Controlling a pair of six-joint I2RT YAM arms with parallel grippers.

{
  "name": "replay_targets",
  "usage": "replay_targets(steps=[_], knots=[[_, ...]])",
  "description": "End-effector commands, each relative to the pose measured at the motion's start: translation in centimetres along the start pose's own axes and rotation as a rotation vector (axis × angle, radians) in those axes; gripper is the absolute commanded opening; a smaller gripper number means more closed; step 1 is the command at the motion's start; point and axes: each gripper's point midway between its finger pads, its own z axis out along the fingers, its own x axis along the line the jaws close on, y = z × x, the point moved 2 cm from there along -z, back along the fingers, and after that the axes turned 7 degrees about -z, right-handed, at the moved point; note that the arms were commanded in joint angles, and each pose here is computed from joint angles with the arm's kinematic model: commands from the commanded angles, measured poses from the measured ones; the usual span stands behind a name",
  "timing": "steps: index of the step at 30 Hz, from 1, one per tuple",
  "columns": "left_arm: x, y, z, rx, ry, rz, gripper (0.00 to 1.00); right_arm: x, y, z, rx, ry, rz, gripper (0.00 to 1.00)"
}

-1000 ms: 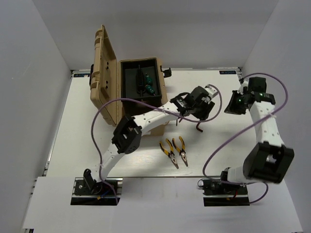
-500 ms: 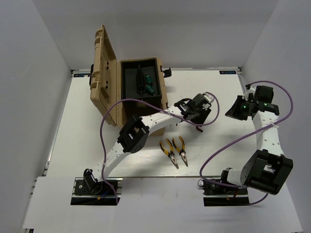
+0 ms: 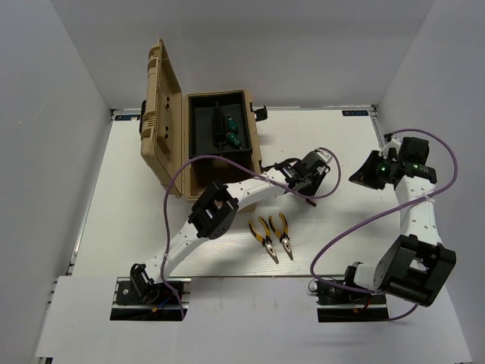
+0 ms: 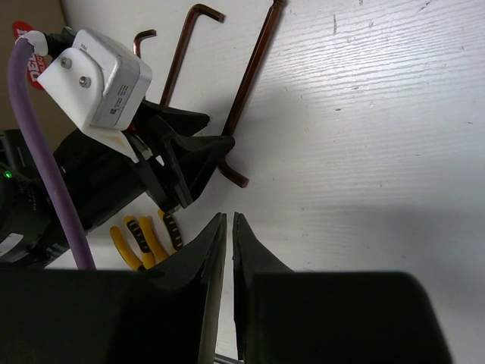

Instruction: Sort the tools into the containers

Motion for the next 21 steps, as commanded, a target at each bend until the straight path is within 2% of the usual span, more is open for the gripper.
replay_targets(steps=[1, 8, 13, 18, 20, 21], knots=[[0.6, -0.1, -0.1, 0.004, 0.052, -0.005, 0.53, 0.7, 0.9, -0.8, -0.054, 0.035, -0.007, 0.14], [1.6, -3.2, 0.6, 0.072, 0.151, 0.067, 0.46, 0.6, 1.2, -1.2, -0.071, 0.045, 0.009, 0.14], [2.8, -6.6, 0.5, 0.153, 0.211, 0.148, 0.46, 0.7, 1.1, -1.3, -0.072, 0.058, 0.016, 0.14], [3.6, -8.3, -0.3, 0.209, 0.241, 0.215, 0.43, 0.6, 1.2, -1.4, -0.075, 0.064, 0.023, 0.14], [3.9, -8.8, -0.3, 0.229, 0.247, 0.231, 0.4, 0.5, 1.2, -1.4, -0.078, 0.064, 0.031, 0.14], [4.2, -9.5, -0.2, 0.251, 0.255, 0.237, 0.35, 0.4, 1.3, -1.5, -0.081, 0.063, 0.036, 0.14]])
